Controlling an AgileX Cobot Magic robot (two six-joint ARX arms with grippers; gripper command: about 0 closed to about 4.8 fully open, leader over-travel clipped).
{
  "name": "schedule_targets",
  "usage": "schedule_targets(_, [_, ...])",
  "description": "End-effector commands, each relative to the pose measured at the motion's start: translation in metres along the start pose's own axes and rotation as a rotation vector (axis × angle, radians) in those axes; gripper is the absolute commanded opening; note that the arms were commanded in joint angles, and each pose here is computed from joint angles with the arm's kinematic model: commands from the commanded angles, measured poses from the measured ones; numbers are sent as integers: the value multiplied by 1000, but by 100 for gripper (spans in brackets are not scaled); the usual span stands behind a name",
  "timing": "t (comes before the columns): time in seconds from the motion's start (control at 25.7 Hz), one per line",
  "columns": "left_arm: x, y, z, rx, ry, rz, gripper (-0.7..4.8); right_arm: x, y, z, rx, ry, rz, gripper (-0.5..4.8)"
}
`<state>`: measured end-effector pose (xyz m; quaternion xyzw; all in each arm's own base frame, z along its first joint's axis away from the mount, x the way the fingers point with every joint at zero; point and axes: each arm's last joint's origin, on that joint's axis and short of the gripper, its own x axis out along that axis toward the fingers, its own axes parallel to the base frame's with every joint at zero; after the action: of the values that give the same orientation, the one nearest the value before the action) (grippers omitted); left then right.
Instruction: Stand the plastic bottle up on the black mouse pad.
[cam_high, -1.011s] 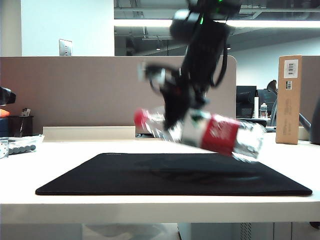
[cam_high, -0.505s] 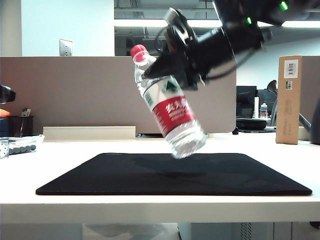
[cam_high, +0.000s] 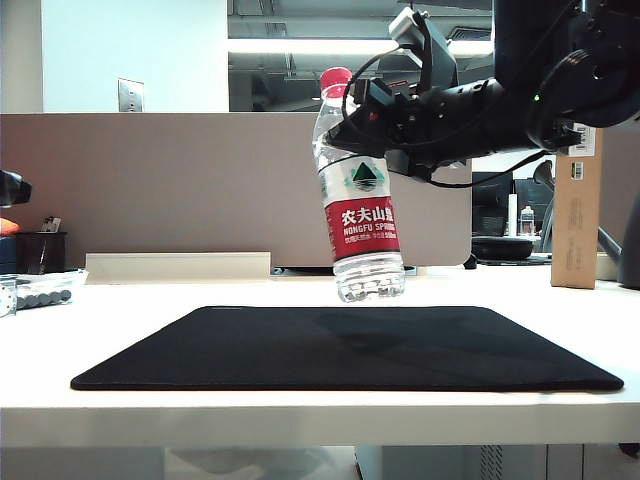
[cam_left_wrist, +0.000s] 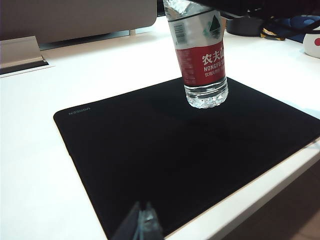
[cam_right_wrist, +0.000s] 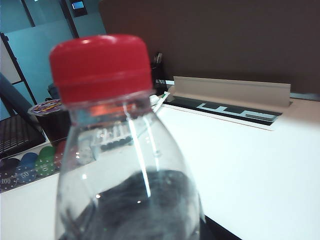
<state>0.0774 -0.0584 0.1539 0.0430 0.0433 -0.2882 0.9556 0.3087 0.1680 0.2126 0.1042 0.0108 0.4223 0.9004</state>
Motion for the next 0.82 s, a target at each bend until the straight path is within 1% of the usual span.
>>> schedule_targets(0.04, [0,0,2,-4,-14,-1,-4,4,1,7,-38,-120,23,39])
schedule_targets(0.12, [0,0,2,-4,-14,-1,-4,5,0,5,-39,-159,31,30])
schedule_targets(0.23, [0,0,2,-4,-14,-1,-4,7,-3,-1,-47,-196,-1,31])
schedule_targets(0.27, [0,0,2,-4,-14,-1,-4,9,-7,-9,-46,-204,-17,31])
schedule_targets(0.35, [0,0,2,-4,-14,-1,-4,11,-10,-20,-45,-224,-11,31])
schedule_targets(0.47, [0,0,2,-4,-14,-1,-4,13,-13,-32,-16,-198,-15,35])
schedule_targets(0.58, [0,0,2,-4,-14,-1,-4,13,-15,-39,3,-179,-20,81])
schedule_targets(0.62, [0,0,2,-4,-14,-1,-4,14,-16,-39,4,-178,-22,108])
schedule_targets(0.66, [0,0,2,-4,-14,-1,-4,14,-16,-39,4,-177,-23,169])
schedule_targets(0.7, [0,0,2,-4,-14,-1,-4,14,-16,-39,4,-177,-23,218])
schedule_targets(0.78, [0,0,3,-4,-14,-1,-4,14,-16,-39,3,-180,-22,295])
schedule_targets(0.82, [0,0,2,-4,-14,-1,-4,14,-16,-39,3,-180,-22,321])
